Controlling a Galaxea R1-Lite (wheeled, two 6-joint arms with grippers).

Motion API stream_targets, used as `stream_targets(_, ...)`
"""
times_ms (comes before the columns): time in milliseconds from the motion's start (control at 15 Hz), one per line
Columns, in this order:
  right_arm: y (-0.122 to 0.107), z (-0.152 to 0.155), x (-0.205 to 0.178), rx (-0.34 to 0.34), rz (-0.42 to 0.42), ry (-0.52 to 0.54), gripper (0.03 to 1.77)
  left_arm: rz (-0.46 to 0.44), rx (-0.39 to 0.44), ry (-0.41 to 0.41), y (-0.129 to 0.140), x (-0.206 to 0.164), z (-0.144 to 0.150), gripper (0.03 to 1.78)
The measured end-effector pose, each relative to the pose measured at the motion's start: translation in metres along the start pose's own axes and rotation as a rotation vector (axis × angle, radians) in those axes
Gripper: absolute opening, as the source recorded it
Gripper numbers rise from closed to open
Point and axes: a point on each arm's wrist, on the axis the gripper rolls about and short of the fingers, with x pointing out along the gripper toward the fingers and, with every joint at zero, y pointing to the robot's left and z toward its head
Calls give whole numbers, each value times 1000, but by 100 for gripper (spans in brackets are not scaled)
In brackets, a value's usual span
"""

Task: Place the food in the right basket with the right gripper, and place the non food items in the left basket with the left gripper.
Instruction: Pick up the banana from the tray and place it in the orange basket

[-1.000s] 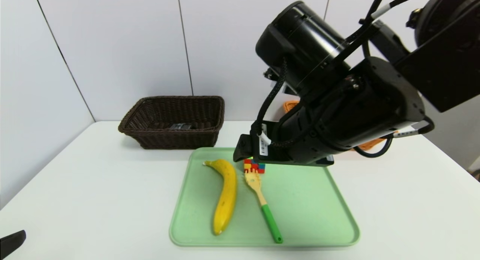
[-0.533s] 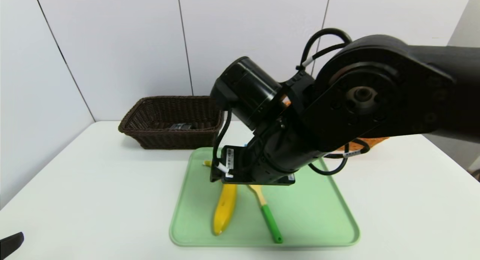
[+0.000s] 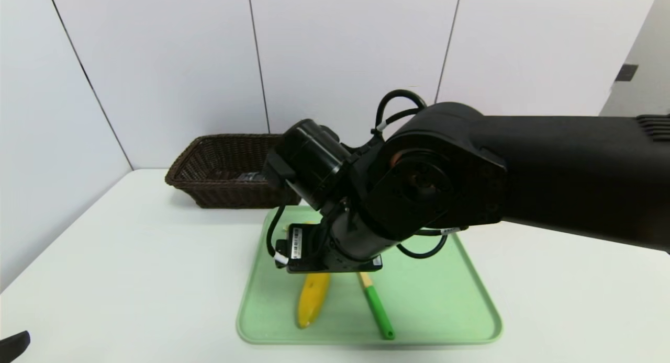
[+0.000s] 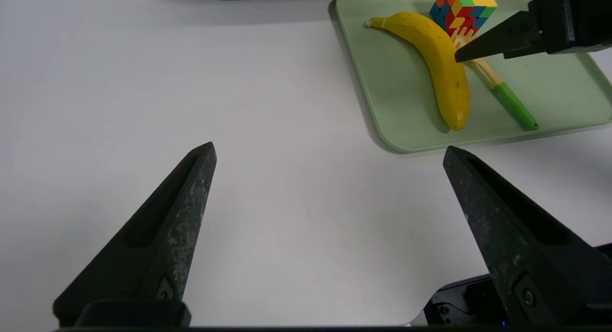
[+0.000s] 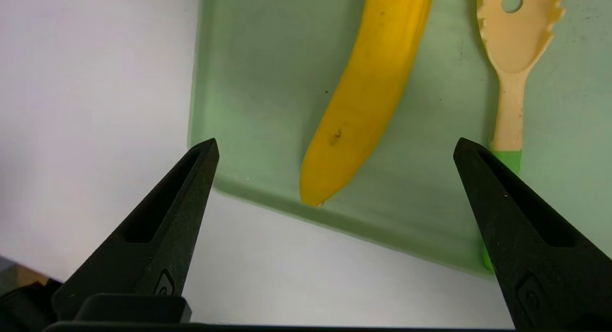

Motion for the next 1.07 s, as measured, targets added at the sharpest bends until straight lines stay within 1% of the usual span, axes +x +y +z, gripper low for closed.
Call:
stream_targets(133,3,1,14,54,-11,-26,169,1,2,5,0,-1,-1,169)
stream_targets(333,6,1,32,94,-41,-65,169,0,2,5,0,-1,-1,169)
stream_targets(667,3,4,51,107,-60,-68,170,2,3,12,1,0,-3,169)
stream_targets(1067,2,2,64,104,-88,-68,170,2,3,15,1,0,-5,169)
